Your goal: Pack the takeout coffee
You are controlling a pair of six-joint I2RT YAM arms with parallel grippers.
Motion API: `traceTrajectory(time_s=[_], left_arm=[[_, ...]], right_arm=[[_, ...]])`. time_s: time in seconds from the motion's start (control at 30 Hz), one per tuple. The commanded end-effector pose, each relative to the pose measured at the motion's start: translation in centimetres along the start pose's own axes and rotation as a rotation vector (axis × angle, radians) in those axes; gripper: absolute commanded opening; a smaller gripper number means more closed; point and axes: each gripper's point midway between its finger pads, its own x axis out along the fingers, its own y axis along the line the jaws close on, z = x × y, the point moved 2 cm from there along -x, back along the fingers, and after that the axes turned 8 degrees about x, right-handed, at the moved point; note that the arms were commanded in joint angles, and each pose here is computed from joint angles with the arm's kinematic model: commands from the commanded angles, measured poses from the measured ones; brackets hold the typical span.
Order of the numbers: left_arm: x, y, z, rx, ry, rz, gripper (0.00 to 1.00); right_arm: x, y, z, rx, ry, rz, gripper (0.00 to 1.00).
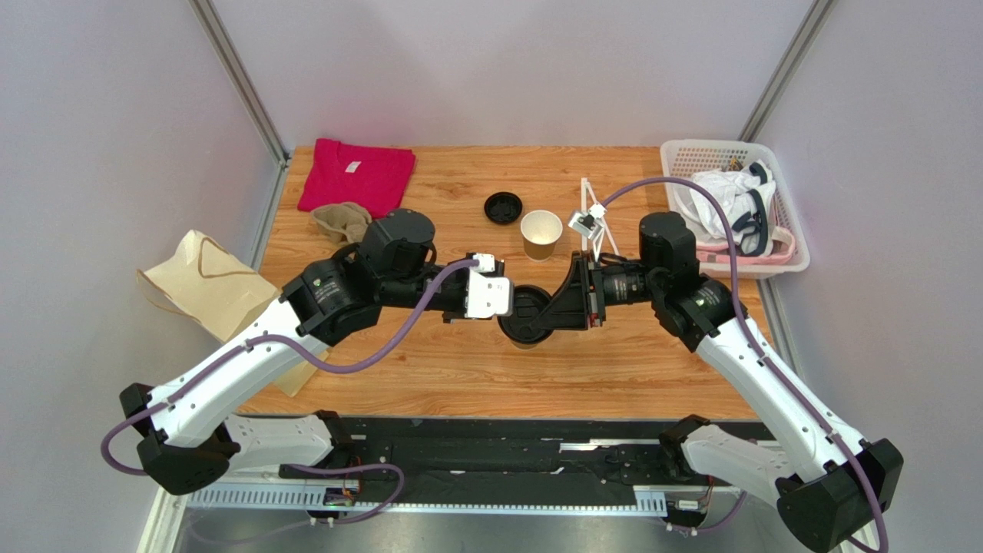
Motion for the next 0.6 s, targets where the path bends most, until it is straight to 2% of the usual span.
traceTrajectory(time_s=[0.0, 0.33, 0.57], left_arm=[[-0.2, 1.5, 1.3, 0.064, 0.003, 0.058, 0.35], [1.4, 1.8, 1.0, 0.040, 0.029, 0.044, 0.33], [1.9, 1.8, 1.0, 0.011, 0.039, 0.023, 0.26]], right_arm=[[-0.1, 0.4, 0.4, -0.050, -0.007, 0.004, 0.00], [0.0, 0.2, 0.5, -0.054, -0.012, -0.002, 0.00], [0.0, 0.3, 0.7, -0.075, -0.014, -0.003, 0.00]])
